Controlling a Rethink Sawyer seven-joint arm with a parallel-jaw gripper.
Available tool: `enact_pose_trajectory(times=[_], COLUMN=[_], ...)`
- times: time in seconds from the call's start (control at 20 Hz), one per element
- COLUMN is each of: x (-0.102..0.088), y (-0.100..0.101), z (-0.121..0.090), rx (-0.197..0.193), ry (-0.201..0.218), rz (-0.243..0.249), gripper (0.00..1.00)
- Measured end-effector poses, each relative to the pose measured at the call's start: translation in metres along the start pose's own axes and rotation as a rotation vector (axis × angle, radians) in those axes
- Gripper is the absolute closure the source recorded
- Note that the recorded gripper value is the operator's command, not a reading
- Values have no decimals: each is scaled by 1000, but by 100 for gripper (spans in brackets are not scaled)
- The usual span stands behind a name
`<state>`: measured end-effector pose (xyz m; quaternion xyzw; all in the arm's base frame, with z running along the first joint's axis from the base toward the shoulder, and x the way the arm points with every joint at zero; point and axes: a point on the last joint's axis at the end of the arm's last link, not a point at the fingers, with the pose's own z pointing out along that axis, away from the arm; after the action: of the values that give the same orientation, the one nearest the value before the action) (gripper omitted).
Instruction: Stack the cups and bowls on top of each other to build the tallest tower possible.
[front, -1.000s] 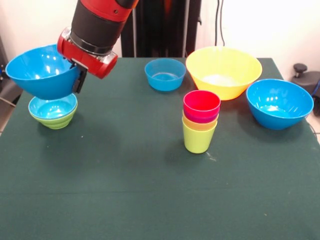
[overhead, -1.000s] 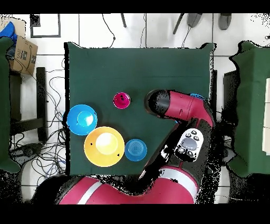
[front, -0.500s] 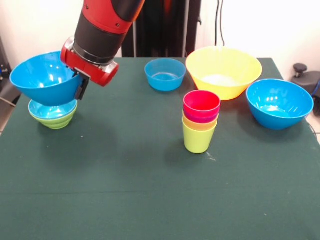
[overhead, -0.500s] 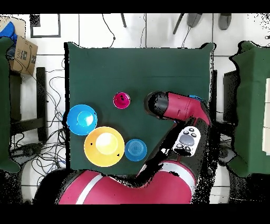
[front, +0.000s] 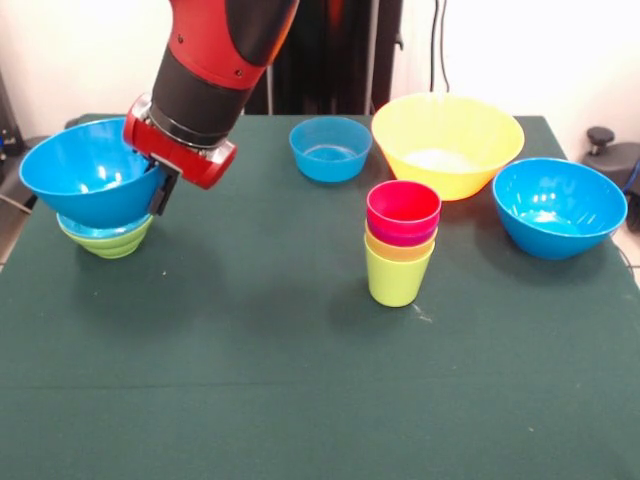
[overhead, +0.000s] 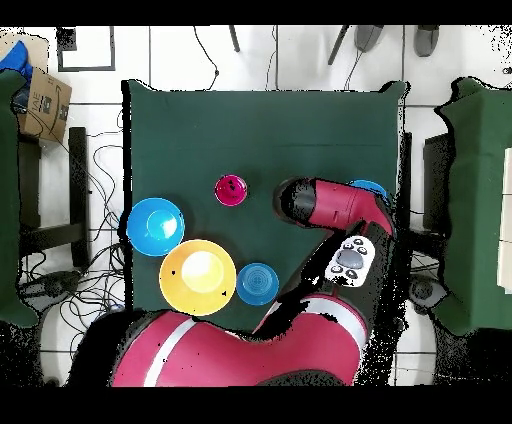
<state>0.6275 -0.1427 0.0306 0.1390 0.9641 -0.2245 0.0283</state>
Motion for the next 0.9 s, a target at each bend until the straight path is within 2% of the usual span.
enact_pose_trajectory(times=[0.5, 0.9], x=[20, 31], y=[0, -15], z=[26, 43], rx=[32, 50], ry=[27, 53], rz=[-55, -71], gripper=[100, 100])
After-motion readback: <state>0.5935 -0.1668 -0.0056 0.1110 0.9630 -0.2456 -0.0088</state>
